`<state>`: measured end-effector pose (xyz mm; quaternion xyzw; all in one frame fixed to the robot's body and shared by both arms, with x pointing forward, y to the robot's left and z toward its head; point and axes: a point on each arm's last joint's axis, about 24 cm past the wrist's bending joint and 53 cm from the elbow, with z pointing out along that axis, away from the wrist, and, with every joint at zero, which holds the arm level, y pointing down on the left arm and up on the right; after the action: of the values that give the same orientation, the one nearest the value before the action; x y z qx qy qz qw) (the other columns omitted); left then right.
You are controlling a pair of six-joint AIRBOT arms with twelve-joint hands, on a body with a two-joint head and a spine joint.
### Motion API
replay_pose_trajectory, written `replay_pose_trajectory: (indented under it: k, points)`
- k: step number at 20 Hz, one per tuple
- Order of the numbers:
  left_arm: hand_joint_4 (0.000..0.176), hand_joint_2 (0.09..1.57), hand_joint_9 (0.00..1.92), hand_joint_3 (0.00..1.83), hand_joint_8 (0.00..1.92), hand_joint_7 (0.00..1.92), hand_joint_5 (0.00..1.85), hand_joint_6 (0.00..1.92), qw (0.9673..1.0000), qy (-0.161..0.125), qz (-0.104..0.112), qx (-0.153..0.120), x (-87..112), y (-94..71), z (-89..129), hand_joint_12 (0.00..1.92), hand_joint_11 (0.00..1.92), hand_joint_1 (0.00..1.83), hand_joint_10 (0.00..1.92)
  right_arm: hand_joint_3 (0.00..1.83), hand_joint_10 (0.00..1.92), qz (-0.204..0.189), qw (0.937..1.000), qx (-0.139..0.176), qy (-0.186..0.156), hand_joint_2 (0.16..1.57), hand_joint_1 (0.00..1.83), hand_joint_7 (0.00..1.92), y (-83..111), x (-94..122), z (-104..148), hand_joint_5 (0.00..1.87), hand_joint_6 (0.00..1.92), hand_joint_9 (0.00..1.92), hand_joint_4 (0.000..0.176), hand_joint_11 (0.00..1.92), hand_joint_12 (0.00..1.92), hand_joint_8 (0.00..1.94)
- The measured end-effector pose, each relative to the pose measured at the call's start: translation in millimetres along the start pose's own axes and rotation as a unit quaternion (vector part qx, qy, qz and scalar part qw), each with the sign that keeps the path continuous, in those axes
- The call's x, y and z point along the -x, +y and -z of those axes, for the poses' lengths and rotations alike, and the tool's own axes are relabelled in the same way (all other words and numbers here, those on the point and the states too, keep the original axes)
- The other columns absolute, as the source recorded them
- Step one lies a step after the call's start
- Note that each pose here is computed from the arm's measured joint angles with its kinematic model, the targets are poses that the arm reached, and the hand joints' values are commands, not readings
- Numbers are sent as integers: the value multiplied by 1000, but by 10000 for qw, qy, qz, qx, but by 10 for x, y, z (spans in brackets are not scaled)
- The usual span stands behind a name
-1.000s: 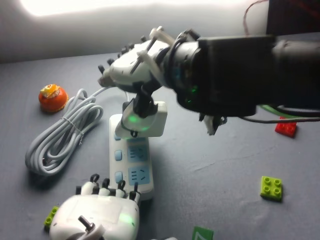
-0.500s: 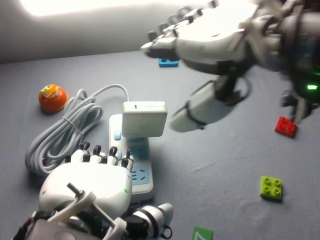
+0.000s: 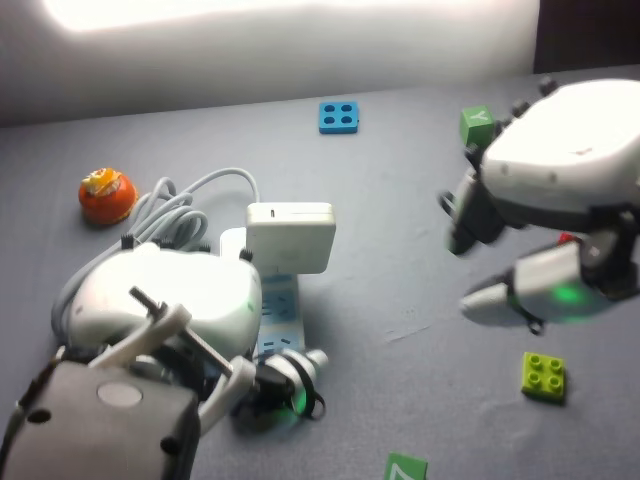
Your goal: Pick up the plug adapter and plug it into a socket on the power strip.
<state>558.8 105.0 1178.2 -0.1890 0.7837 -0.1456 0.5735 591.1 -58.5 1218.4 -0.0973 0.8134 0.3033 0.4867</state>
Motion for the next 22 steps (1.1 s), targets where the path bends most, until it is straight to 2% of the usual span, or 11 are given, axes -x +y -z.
replay_pose_trajectory:
  k: [1,2,3,4,5,7,11,13,15,16,22]
  points:
    - [0,1271,810,0,200,1036,909,513,10000,-42,5,3,38,-11,-12,1331,542,427,771,2,1450,100,9999,-11,33,1239,437,882,-32,-47,31,746,1284,815,0,740,1774,1238]
    - [0,1287,688,0,1061,801,709,1242,10000,-87,18,-24,85,-44,-15,1576,525,439,1323,2,1720,250,9997,-9,71,1249,446,839,-55,-105,74,625,1643,835,0,839,1892,1610]
    - [0,1279,649,0,1513,699,607,1616,9999,-129,43,-55,123,-72,-18,1729,533,468,1611,1,1881,318,9995,25,69,1249,487,795,-49,-125,105,564,1811,859,0,920,1915,1847]
    - [0,1302,715,4,1837,720,613,1860,9998,-141,69,-78,143,-93,-22,1883,632,454,1859,0,1913,336,9994,80,30,1242,556,807,-27,-108,120,562,1899,966,0,1088,1920,1922]
    - [0,1312,789,4,1904,777,682,1909,9998,-150,79,-50,163,-90,-34,1913,736,461,1909,0,1919,345,9993,132,2,1240,595,838,-3,-96,122,604,1917,1033,0,1196,1921,1937]
    - [0,1333,996,4,1920,993,989,1921,9996,-244,79,-79,239,-124,-37,1921,1007,486,1921,3,1921,339,9993,179,-13,1257,558,1016,22,-89,121,865,1921,1237,0,1466,1921,1941]
    - [0,1420,1318,17,1921,1336,1331,1921,9995,-268,103,-112,275,-157,-32,1921,1325,358,1921,13,1921,292,9995,126,-2,1352,432,1182,-10,-88,117,1059,1921,1400,0,1613,1921,1941]
    - [0,1421,1399,2,1921,1392,1369,1921,9994,-286,116,-124,290,-167,-31,1921,1400,413,1921,25,1921,216,9997,135,-4,1439,322,1236,-6,-87,117,1102,1921,1415,0,1625,1921,1941]
    - [0,1421,1418,1,1921,1401,1366,1921,9995,-279,115,-121,286,-166,-30,1921,1417,426,1921,18,1921,206,9997,154,-12,1456,313,1249,3,-83,117,1122,1921,1415,0,1614,1921,1941]
    - [0,1420,1437,0,1921,1397,1340,1921,9995,-278,115,-123,285,-167,-27,1921,1456,479,1921,6,1921,208,9997,152,-11,1464,328,1251,2,-84,117,1108,1921,1402,0,1586,1921,1941]
    - [0,1426,1396,0,1921,1360,1285,1921,9993,-293,157,-189,314,-214,-16,1921,1426,461,1921,0,1921,269,9992,283,-96,1445,461,1199,45,-38,117,1024,1921,1369,0,1547,1921,1941]
